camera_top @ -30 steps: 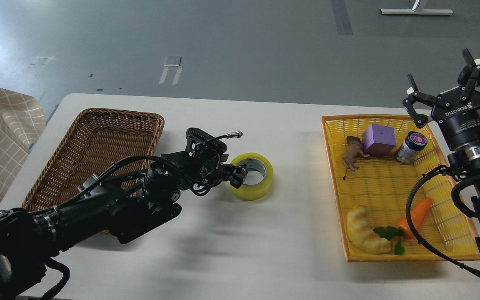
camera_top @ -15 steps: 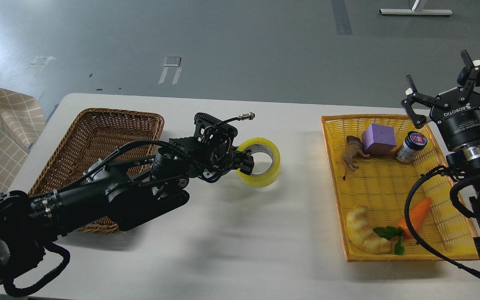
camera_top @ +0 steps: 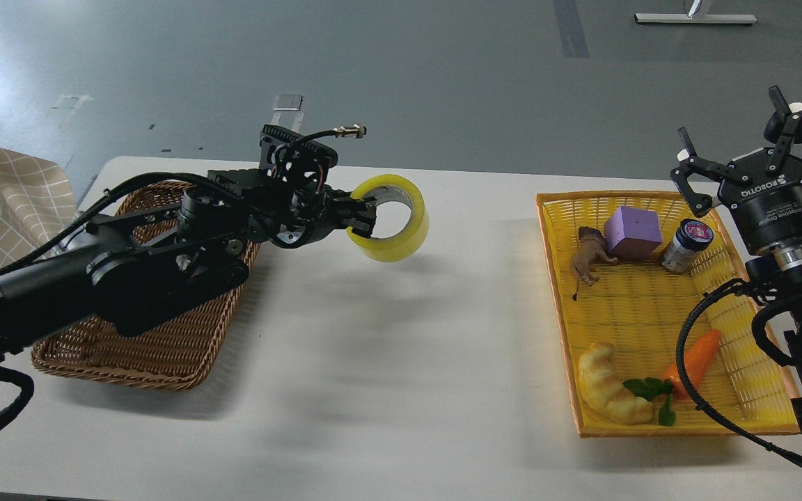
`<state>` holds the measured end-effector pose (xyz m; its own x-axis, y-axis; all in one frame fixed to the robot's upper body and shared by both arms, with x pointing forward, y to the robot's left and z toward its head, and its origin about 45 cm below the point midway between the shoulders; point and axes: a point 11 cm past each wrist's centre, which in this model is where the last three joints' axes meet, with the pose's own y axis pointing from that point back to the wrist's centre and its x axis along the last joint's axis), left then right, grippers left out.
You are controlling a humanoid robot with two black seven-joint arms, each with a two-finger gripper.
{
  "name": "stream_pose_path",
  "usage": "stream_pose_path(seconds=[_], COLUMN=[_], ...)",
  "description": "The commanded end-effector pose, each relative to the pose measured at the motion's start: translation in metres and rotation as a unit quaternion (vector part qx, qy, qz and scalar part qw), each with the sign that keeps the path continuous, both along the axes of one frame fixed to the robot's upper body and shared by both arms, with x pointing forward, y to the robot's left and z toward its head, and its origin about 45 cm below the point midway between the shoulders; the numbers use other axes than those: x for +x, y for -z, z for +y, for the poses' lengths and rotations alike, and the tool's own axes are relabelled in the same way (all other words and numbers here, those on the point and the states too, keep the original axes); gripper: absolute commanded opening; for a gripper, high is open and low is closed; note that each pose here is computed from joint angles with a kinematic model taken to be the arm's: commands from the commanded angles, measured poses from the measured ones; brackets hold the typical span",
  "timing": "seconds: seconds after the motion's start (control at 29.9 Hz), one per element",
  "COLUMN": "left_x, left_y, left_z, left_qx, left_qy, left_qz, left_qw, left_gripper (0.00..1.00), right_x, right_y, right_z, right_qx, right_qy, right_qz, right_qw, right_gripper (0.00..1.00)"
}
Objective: Place and transfer tape with both arms
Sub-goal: 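Lift the tape roll and carry it over the wicker basket, then lower the tape roll into the basket and open the left gripper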
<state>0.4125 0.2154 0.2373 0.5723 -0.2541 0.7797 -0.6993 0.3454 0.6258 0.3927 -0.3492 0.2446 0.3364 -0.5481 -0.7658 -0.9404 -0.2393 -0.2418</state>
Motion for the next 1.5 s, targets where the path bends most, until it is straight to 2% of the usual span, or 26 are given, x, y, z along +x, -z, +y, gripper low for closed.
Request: stream_pose_path(seconds=[0.0, 0.2, 0.47, 0.6, 0.87, 1.3, 1.47], left_x=[0.004, 0.000, -0.015, -0.027, -0.039, -0.074, -0.077], left_y=[-0.018, -0.046, -0.050, -0.031, -0.019, 0.022, 0.033], left_z=[0.047, 0.098, 0.139, 0.163, 0.197, 0.220, 0.233], left_qx=[0.011, 0.011, 0.018, 0.029, 0.034, 0.039, 0.045], left_qy=[-0.014, -0.008, -0.013, -0.037, -0.061, -0.079, -0.100], left_qz=[-0.009, -0.014, 0.002, 0.027, 0.048, 0.097, 0.108], left_qw=[1.000, 1.000, 1.000, 0.999, 0.996, 0.991, 0.988], left_gripper=[0.00, 0.00, 0.00, 0.00, 0.00, 0.00, 0.00], right_x=[0.000, -0.001, -0.001, -0.001, -0.001, -0.001, -0.002], right_y=[0.001, 0.003, 0.003, 0.003, 0.004, 0.006, 0.008], right_z=[0.000, 0.000, 0.000, 0.000, 0.003, 0.007, 0.007], right_qx=[0.001, 0.000, 0.000, 0.001, 0.004, 0.010, 0.010], right_qy=[0.000, 0.001, 0.001, 0.001, -0.001, -0.003, -0.003], right_qz=[0.001, 0.003, 0.004, 0.004, 0.004, 0.005, 0.007], right_qw=[1.000, 1.000, 1.000, 1.000, 1.000, 1.000, 1.000], right_gripper=[1.00, 1.00, 1.00, 1.00, 1.00, 1.00, 1.00])
